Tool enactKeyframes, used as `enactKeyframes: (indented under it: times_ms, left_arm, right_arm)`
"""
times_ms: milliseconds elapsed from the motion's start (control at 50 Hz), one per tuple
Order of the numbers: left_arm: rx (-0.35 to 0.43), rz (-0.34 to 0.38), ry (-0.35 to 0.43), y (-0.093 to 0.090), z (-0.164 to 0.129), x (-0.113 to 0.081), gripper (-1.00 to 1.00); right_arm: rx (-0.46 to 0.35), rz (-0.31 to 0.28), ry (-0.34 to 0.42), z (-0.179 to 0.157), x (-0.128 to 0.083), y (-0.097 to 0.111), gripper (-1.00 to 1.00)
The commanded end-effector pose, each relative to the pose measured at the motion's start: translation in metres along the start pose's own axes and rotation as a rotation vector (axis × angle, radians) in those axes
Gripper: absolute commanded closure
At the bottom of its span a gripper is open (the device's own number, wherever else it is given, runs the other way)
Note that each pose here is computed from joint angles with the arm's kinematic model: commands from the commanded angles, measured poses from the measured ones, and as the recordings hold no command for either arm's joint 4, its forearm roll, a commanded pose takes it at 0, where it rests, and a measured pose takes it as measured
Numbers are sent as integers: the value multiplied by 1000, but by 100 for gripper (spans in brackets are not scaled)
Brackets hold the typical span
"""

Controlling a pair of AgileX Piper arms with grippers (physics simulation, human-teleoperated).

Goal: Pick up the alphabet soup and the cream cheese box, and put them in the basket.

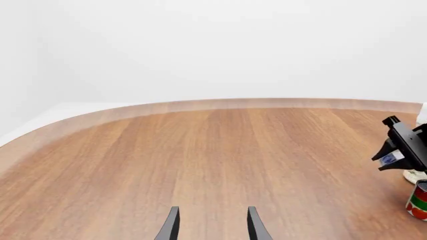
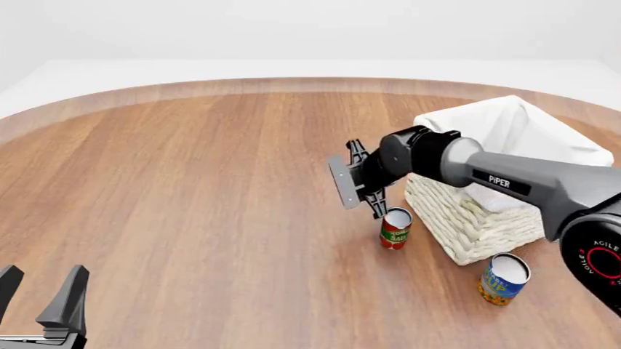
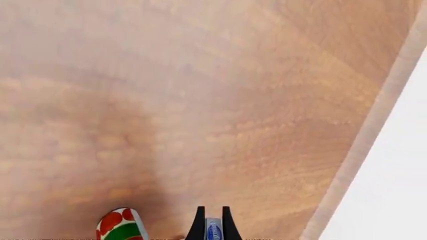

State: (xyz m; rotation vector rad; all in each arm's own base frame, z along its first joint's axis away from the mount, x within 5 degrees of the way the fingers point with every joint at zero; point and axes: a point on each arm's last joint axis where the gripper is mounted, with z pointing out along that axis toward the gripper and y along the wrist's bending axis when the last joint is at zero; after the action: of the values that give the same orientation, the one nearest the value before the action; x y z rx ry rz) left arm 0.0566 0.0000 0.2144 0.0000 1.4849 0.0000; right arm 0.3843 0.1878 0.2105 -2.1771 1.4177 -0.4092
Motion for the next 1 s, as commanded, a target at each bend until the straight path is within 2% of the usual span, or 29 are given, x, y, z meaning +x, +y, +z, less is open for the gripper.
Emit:
enactKeyframes:
  times_ms: [20, 160, 180, 260, 620, 720, 760, 1000]
  left_arm:
    - [0, 0, 0, 0, 0, 0, -100]
    - [0, 0, 0, 0, 0, 0, -100]
    - [0, 0, 0, 0, 0, 0, -100]
    - [0, 0, 0, 0, 0, 0, -100]
    - [0, 0, 0, 0, 0, 0, -100]
    - [0, 0, 0, 0, 0, 0, -100]
    - [0, 0, 0, 0, 0, 0, -100]
    - [0, 0, 0, 0, 0, 0, -100]
  right_arm:
    - [56, 23, -8, -20, -4, -4, 100]
    - [94, 47, -20, -31, -10, -8, 100]
    - [101, 52, -30, -35, -16, -8, 100]
    - [114, 59, -29, -38, -14, -6, 100]
    - [199, 165, -53, -61, -17, -9, 100]
    - [229, 203, -76, -71, -24, -12, 100]
    - [241, 203, -93, -77, -31, -10, 100]
    - [270, 243, -121, -95, -37, -3, 100]
